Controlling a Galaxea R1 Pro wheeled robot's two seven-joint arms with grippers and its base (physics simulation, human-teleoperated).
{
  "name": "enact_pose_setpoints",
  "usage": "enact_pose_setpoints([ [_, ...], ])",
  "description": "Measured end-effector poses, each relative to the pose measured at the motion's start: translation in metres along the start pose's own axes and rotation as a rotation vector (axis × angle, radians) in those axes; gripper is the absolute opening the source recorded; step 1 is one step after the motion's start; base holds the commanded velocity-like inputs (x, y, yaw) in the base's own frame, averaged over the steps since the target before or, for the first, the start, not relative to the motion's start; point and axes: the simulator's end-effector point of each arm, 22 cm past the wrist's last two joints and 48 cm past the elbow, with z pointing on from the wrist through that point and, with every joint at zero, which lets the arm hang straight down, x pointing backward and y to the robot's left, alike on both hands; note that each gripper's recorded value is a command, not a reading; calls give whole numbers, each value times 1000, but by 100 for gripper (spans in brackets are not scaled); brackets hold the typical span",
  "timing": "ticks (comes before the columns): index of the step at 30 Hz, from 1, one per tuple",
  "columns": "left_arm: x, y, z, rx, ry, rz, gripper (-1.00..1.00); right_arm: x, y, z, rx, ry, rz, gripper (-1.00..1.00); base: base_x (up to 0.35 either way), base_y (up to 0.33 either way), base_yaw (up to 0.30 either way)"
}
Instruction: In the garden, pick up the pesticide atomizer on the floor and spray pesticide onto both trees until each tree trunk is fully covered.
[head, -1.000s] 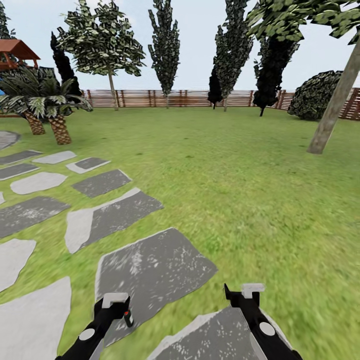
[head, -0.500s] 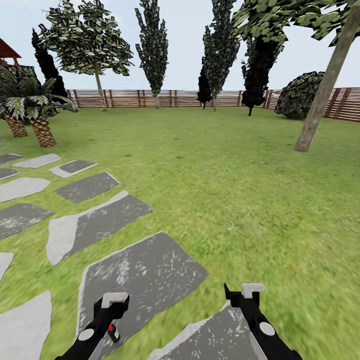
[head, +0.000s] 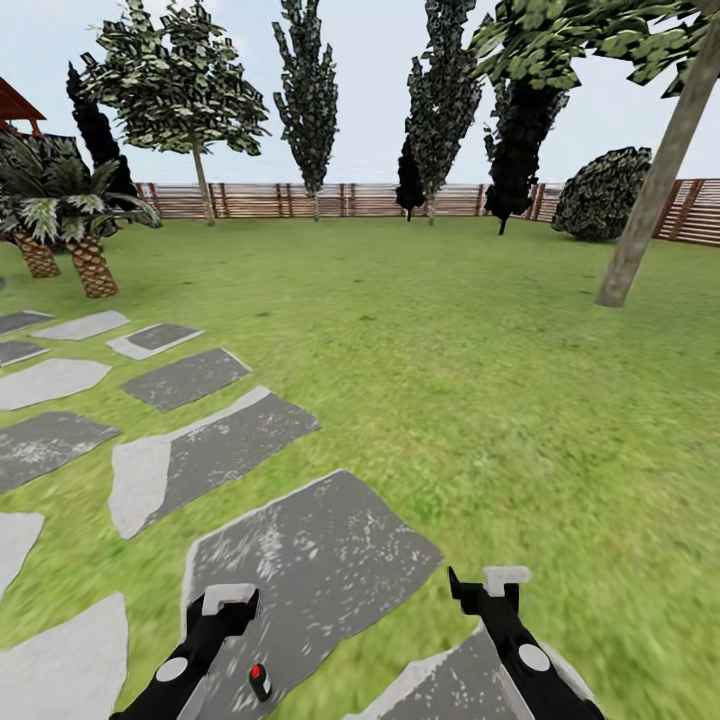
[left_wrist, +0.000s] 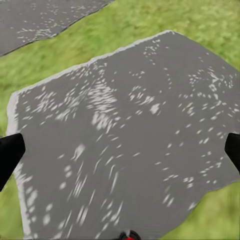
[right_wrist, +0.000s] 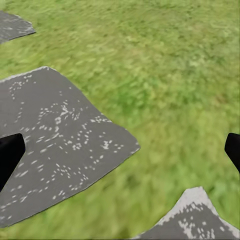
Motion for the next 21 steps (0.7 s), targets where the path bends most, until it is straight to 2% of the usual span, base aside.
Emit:
enact_pose_setpoints([
  [6, 0, 0, 0, 1, -1, 1, 100, 0, 0, 0, 0, 0, 1, 100, 6, 238, 0],
  [11, 0, -1, 0, 4, -2, 4, 100, 0, 0, 0, 0, 0, 1, 100, 0, 39, 0],
  [15, -5, -1, -1, 2, -28, 4, 100, 0, 0, 0, 1, 0, 1, 100, 0, 5, 0],
  [21, 9, 1, 5, -1, -28, 5, 100, 16, 0, 4, 2, 8, 0, 100, 0, 0, 0],
])
